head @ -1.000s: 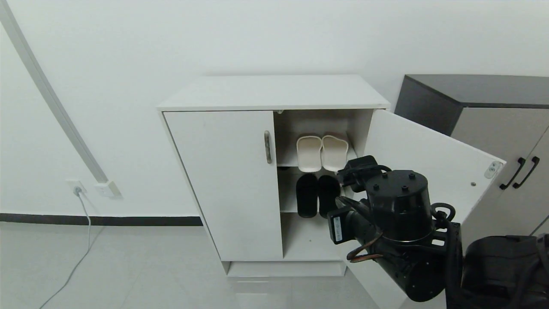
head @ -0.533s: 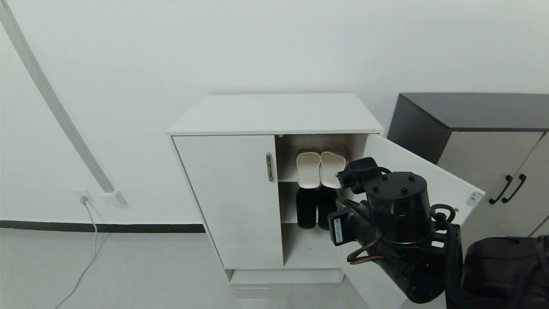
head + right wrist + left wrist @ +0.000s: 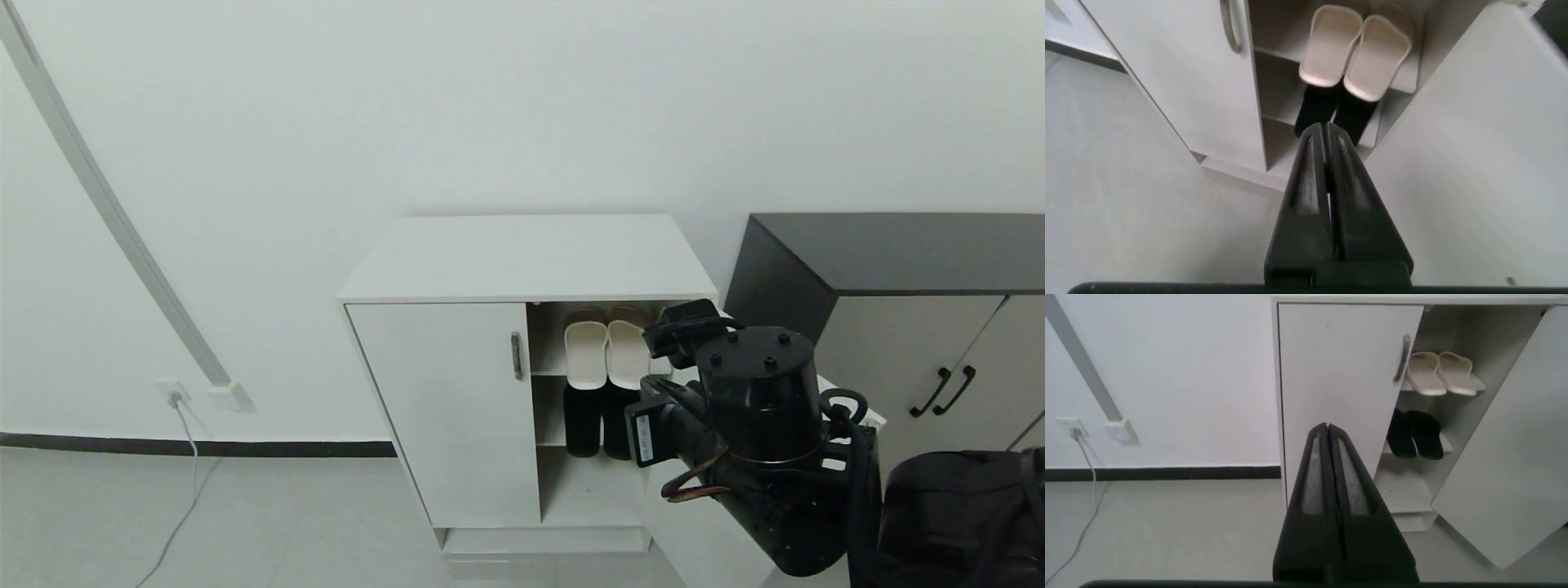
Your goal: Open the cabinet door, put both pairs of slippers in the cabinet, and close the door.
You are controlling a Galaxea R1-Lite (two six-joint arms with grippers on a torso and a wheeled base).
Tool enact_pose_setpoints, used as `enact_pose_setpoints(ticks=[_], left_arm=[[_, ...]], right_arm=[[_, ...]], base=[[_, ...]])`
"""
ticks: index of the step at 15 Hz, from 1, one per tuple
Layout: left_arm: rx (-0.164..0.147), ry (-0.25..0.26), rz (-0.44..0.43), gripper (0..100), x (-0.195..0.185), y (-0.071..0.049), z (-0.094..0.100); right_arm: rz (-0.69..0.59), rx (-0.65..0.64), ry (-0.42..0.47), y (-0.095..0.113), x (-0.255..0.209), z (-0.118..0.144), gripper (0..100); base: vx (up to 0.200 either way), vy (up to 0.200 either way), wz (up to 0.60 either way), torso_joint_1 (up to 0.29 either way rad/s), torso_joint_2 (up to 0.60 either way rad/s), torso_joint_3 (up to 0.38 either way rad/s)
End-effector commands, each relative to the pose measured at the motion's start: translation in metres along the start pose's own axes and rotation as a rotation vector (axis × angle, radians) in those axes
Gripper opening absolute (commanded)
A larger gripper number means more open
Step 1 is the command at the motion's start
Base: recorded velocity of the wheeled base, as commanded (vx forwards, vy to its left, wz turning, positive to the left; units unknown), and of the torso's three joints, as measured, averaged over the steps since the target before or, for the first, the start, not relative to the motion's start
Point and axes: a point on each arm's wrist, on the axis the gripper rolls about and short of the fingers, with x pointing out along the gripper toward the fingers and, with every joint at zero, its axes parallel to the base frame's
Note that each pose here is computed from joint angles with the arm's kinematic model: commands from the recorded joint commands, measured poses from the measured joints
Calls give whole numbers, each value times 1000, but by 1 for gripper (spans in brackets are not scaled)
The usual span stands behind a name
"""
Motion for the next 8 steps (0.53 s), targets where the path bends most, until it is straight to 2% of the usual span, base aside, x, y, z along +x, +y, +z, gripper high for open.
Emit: enact_pose_setpoints(ticks=[1,4,8], left_arm=[[0,1,0,0,0,0,0],[0,1,0,0,0,0,0],[0,1,0,0,0,0,0]], right_arm=[[-1,-2,3,0,0,-1,0],[-1,-4,3,-1,0,-1,0],[-1,-15,6,-1,0,-2,0]], base=[[0,0,0,251,-588,-330],[0,0,0,115,-250,-136],[0,0,0,12,-15,-9]])
